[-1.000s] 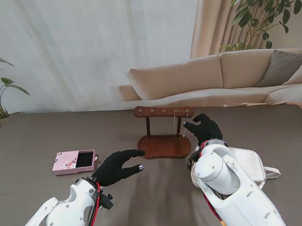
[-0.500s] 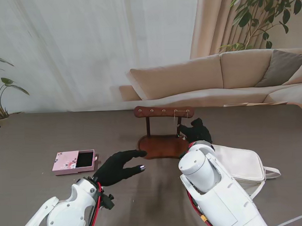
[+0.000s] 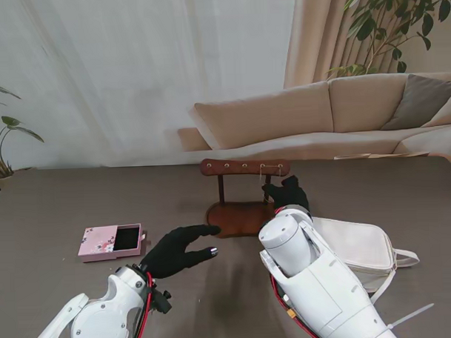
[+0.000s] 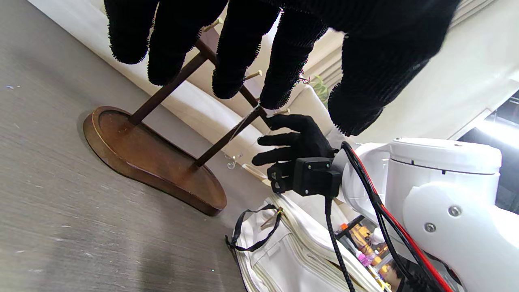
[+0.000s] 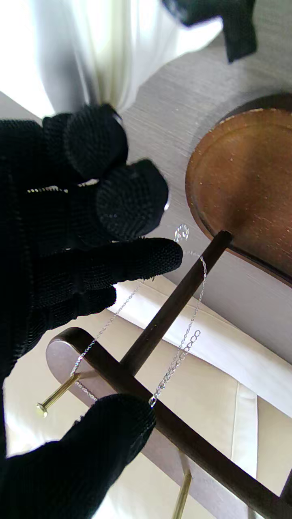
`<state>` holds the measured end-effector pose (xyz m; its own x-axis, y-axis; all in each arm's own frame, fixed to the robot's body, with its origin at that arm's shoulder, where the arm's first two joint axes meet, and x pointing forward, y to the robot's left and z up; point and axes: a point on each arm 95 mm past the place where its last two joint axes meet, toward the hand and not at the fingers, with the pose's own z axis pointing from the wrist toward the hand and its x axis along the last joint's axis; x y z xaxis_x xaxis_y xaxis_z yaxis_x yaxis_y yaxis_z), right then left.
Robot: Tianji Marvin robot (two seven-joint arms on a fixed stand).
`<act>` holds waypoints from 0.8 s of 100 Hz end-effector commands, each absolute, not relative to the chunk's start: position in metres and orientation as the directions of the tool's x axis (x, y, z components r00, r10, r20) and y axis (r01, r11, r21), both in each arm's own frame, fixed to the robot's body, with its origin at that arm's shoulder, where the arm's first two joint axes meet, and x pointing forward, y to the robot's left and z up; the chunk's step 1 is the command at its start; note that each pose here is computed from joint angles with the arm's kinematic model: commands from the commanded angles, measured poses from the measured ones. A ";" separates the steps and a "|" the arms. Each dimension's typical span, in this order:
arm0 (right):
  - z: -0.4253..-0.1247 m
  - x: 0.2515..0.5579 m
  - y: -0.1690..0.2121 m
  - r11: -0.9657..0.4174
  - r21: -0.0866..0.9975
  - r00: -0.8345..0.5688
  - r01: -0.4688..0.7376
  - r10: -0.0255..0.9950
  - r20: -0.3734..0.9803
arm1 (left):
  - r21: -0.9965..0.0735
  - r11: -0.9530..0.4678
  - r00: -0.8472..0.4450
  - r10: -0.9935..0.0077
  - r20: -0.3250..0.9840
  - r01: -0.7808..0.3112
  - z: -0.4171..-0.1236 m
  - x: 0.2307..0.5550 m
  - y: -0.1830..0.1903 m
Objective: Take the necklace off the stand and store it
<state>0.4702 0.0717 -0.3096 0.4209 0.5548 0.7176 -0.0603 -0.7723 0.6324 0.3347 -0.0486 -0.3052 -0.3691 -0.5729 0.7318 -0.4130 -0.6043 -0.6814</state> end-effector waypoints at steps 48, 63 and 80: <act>-0.309 0.481 0.084 -0.832 0.550 0.465 -0.069 0.461 0.755 | -0.673 -0.592 -0.362 -0.568 0.739 -0.443 -0.307 0.334 -0.052; -0.308 0.482 0.084 -0.844 0.529 0.473 -0.087 0.433 0.768 | -0.671 -0.592 -0.360 -0.567 0.741 -0.447 -0.307 0.334 -0.052; -0.307 0.483 0.083 -0.855 0.508 0.480 -0.105 0.404 0.779 | -0.668 -0.589 -0.358 -0.566 0.742 -0.455 -0.307 0.334 -0.053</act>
